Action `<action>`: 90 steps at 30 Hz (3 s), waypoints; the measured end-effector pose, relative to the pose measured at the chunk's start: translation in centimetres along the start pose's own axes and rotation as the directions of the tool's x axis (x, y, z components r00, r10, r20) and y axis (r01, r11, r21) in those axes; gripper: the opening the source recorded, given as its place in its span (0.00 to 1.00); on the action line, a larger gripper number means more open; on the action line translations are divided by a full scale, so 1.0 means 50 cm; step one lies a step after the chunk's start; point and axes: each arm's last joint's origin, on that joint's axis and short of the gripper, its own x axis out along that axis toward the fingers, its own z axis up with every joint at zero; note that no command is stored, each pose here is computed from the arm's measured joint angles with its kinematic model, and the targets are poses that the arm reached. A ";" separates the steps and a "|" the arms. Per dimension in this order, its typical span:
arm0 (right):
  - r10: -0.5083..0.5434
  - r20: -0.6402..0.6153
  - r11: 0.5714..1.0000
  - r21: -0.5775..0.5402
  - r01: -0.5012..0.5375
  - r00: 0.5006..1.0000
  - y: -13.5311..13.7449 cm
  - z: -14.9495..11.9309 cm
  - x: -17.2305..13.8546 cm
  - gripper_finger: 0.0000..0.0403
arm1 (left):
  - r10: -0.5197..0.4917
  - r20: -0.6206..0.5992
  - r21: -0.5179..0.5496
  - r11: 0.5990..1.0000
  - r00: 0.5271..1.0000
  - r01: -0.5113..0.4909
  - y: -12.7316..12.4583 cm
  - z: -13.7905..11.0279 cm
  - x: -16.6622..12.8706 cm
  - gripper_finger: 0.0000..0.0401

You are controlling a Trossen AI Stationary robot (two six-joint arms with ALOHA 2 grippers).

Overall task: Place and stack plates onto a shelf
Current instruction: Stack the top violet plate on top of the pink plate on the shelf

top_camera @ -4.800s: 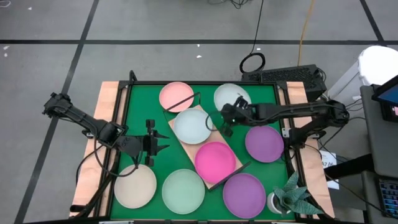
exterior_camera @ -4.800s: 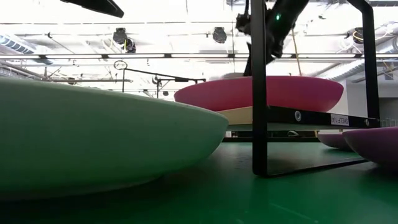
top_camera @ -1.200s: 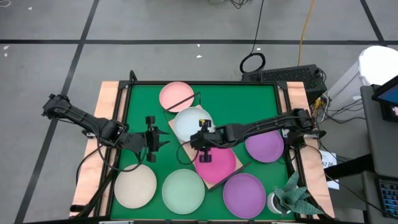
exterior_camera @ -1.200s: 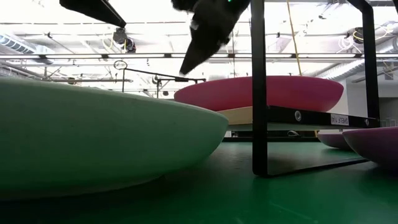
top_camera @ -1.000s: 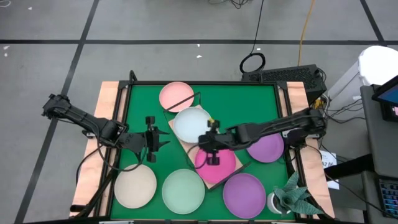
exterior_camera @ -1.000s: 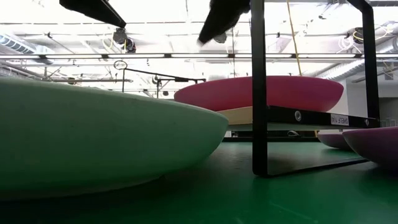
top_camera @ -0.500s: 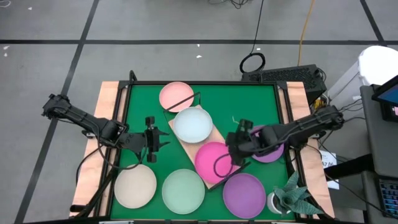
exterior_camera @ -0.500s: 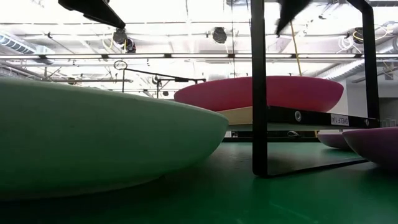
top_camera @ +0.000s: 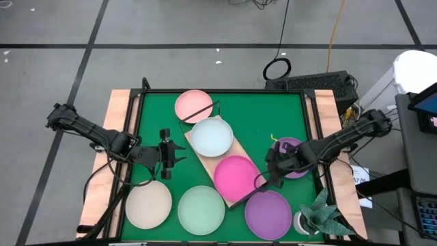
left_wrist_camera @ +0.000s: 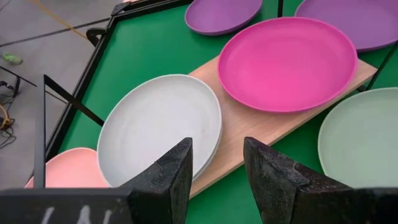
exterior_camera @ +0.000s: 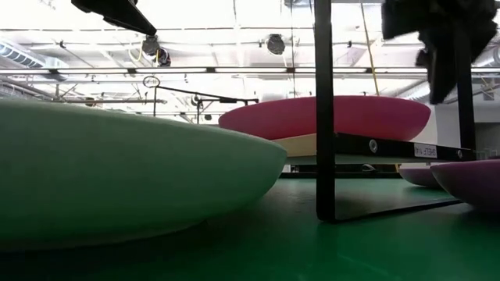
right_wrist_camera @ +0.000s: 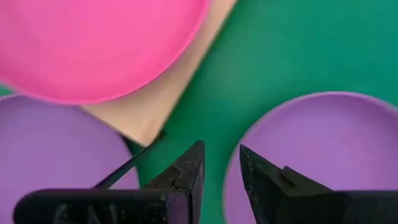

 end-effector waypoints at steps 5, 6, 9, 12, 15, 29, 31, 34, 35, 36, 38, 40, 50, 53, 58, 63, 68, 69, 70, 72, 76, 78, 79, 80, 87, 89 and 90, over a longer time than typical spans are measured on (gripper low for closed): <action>0.140 0.044 0.988 0.061 -0.143 0.989 -0.016 -0.031 0.036 0.21 | 0.000 0.000 0.001 1.000 1.000 0.000 0.000 0.000 0.000 0.37; 0.156 0.059 0.985 0.064 -0.160 0.986 -0.020 -0.036 0.040 0.21 | 0.000 0.000 0.001 1.000 1.000 0.000 0.000 0.000 0.000 0.37; 0.206 0.105 0.974 0.071 -0.214 0.973 -0.030 -0.049 0.041 0.21 | 0.000 0.000 0.000 1.000 1.000 0.000 0.000 0.000 0.000 0.37; 0.218 0.118 0.965 0.124 -0.233 0.969 -0.047 -0.061 0.028 0.21 | 0.000 0.000 -0.006 1.000 1.000 0.000 0.000 0.000 0.000 0.37; 0.205 0.136 0.961 0.160 -0.226 0.969 -0.065 -0.078 0.009 0.21 | 0.000 0.000 -0.017 1.000 1.000 0.000 0.000 0.000 0.000 0.37; 0.110 0.001 0.989 0.095 -0.109 0.994 -0.044 -0.123 0.024 0.21 | 0.001 -0.015 -0.032 0.999 1.000 -0.002 0.000 -0.003 0.000 0.37; 0.094 -0.018 0.995 0.029 -0.093 0.995 -0.031 -0.128 0.034 0.21 | 0.001 -0.015 -0.032 0.999 1.000 -0.002 0.000 -0.003 0.000 0.37; 0.060 -0.042 0.997 -0.055 -0.063 0.997 -0.016 -0.136 0.048 0.21 | 0.001 -0.015 -0.034 0.999 1.000 -0.002 0.000 -0.003 0.000 0.37; 0.050 -0.049 0.996 -0.075 -0.054 0.998 -0.013 -0.138 0.052 0.21 | 0.001 -0.015 -0.034 0.999 1.000 -0.002 0.000 -0.003 0.000 0.37; 0.040 -0.054 0.995 -0.093 -0.045 0.998 -0.009 -0.140 0.056 0.21 | 0.001 -0.015 -0.034 0.999 1.000 -0.002 0.000 -0.003 0.000 0.37; 0.016 -0.066 0.992 -0.120 -0.023 0.998 -0.004 -0.143 0.064 0.21 | 0.001 -0.015 -0.034 0.999 1.000 -0.002 0.000 -0.003 0.000 0.37; -0.007 -0.074 0.989 -0.145 -0.004 0.997 0.000 -0.144 0.073 0.21 | 0.001 -0.015 -0.033 0.999 1.000 -0.002 0.000 -0.003 0.000 0.37; -0.103 -0.092 0.960 -0.269 0.075 0.990 0.012 -0.145 0.108 0.21 | 0.001 -0.014 -0.019 1.000 1.000 -0.002 0.000 -0.003 0.000 0.37; -0.131 -0.105 0.954 -0.285 0.097 0.986 0.010 -0.150 0.121 0.20 | 0.001 -0.014 -0.018 1.000 1.000 -0.002 0.000 -0.003 0.000 0.37; -0.157 -0.117 0.954 -0.274 0.120 0.981 0.004 -0.155 0.130 0.08 | 0.001 -0.014 -0.018 1.000 1.000 -0.002 0.000 -0.003 0.000 0.37; -0.161 -0.094 0.956 -0.262 0.132 0.982 0.002 -0.152 0.121 0.02 | 0.001 -0.011 0.003 1.000 1.000 -0.001 0.000 -0.002 0.000 0.37; -0.154 -0.046 0.948 -0.290 0.135 0.987 0.016 -0.131 0.078 0.01 | -0.001 0.025 0.048 0.999 1.000 0.000 0.000 0.005 0.000 0.37; -0.148 -0.030 0.945 -0.301 0.132 0.989 0.021 -0.124 0.066 0.01 | -0.002 0.039 0.062 0.998 0.999 0.000 -0.001 0.008 0.000 0.37; -0.145 -0.015 0.938 -0.319 0.133 0.989 0.025 -0.118 0.053 0.01 | -0.003 0.051 0.078 0.997 0.999 -0.001 -0.001 0.011 0.000 0.37; -0.139 0.004 0.913 -0.386 0.129 0.990 0.031 -0.107 0.027 0.01 | -0.004 0.065 0.114 0.994 0.998 -0.004 -0.001 0.014 0.000 0.37; -0.166 0.075 0.864 -0.469 0.182 0.983 0.039 -0.084 -0.023 0.00 | -0.005 0.100 0.152 0.988 0.995 -0.011 -0.001 0.021 -0.001 0.37; -0.209 0.085 0.847 -0.481 0.224 0.974 0.033 -0.078 -0.042 0.00 | -0.005 0.105 0.172 0.985 0.994 -0.014 -0.001 0.023 -0.001 0.37; -0.218 0.081 0.841 -0.491 0.229 0.973 0.032 -0.075 -0.051 0.00 | -0.005 0.105 0.181 0.983 0.994 -0.014 -0.001 0.023 -0.001 0.37; -0.221 0.078 0.835 -0.499 0.230 0.972 0.031 -0.071 -0.061 0.00 | -0.005 0.105 0.191 0.982 0.994 -0.016 -0.001 0.023 -0.001 0.37; -0.197 0.099 0.717 -0.664 0.213 0.975 0.031 -0.038 -0.115 0.00 | -0.002 0.151 0.232 0.972 0.989 -0.034 -0.003 0.036 0.006 0.37; -0.181 0.132 0.659 -0.719 0.220 0.975 0.033 -0.025 -0.129 0.00 | -0.012 0.145 0.247 0.969 0.989 -0.024 -0.005 0.044 0.013 0.37; -0.162 0.147 0.626 -0.749 0.217 0.976 0.035 -0.018 -0.136 0.00 | -0.011 0.141 0.251 0.968 0.990 -0.025 -0.005 0.050 0.017 0.37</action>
